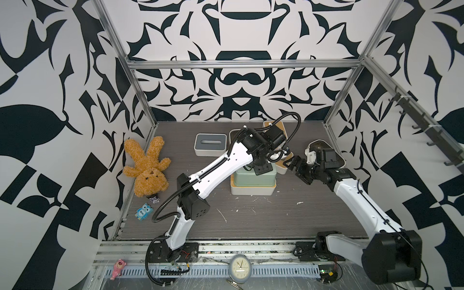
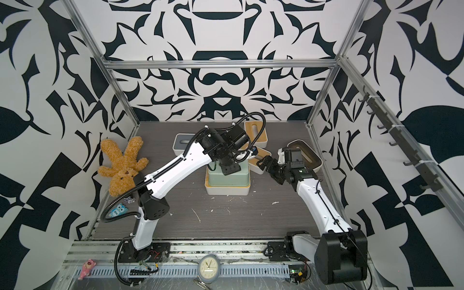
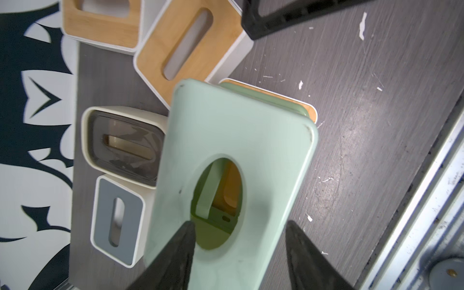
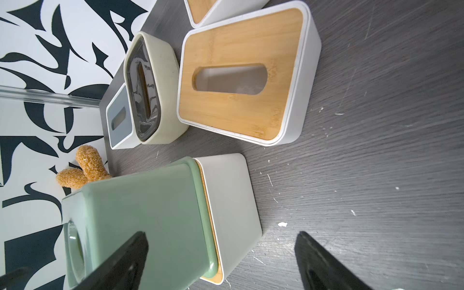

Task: Stack the tissue boxes
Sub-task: Place the tissue box at the tissue box, then move the tissue box to the center of the board.

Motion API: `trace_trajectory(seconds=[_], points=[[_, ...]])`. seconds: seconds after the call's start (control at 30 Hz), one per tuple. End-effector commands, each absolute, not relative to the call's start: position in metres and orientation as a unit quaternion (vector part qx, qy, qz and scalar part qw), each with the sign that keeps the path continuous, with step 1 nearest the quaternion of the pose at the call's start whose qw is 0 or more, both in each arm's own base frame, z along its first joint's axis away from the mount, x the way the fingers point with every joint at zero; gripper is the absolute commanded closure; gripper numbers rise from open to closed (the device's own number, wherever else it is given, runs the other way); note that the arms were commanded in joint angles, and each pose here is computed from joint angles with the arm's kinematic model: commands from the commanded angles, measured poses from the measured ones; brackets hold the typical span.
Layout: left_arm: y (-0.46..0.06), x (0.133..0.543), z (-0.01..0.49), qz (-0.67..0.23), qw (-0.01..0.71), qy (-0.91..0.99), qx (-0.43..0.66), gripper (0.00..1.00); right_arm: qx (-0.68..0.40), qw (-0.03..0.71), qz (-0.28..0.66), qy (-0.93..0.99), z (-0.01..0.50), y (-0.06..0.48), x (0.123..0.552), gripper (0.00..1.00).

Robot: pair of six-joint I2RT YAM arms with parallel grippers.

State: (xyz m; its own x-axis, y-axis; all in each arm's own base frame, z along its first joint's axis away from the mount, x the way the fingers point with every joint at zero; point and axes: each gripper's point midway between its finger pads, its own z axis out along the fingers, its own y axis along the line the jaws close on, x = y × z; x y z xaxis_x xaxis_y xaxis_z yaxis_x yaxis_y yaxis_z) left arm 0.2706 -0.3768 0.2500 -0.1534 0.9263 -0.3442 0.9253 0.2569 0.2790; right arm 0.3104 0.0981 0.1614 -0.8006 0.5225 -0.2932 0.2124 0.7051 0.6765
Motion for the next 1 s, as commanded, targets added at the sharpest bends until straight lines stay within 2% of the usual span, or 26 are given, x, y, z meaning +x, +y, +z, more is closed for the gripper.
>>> trace_trajectory(seconds=[0.0,0.17,0.27,0.4,0.5,0.73,0.97], points=[[-0.362,0.276,0.307,-0.027,0.323,0.770,0.550,0.36,0.204,0.259,0.325,0.886,0.171,0.097,0.319,0.06],[-0.323,0.292,0.354,-0.129,0.423,0.795,0.415,0.11,0.214,0.248,0.328,0.886,0.161,0.098,0.323,0.16],[-0.274,0.310,0.368,-0.220,0.453,0.818,0.278,0.00,0.222,0.235,0.329,0.887,0.153,0.099,0.325,0.22],[-0.204,0.322,0.337,-0.310,0.408,0.851,0.110,0.01,0.233,0.226,0.331,0.886,0.141,0.100,0.331,0.34],[-0.173,0.326,0.293,-0.342,0.347,0.873,0.020,0.01,0.240,0.215,0.332,0.887,0.130,0.102,0.336,0.42],[-0.174,0.321,0.189,-0.361,0.202,0.910,-0.035,0.00,0.236,0.191,0.316,0.899,0.104,0.116,0.347,0.46],[-0.189,0.323,0.121,-0.333,0.124,0.934,-0.043,0.06,0.236,0.176,0.302,0.907,0.084,0.123,0.350,0.46]])
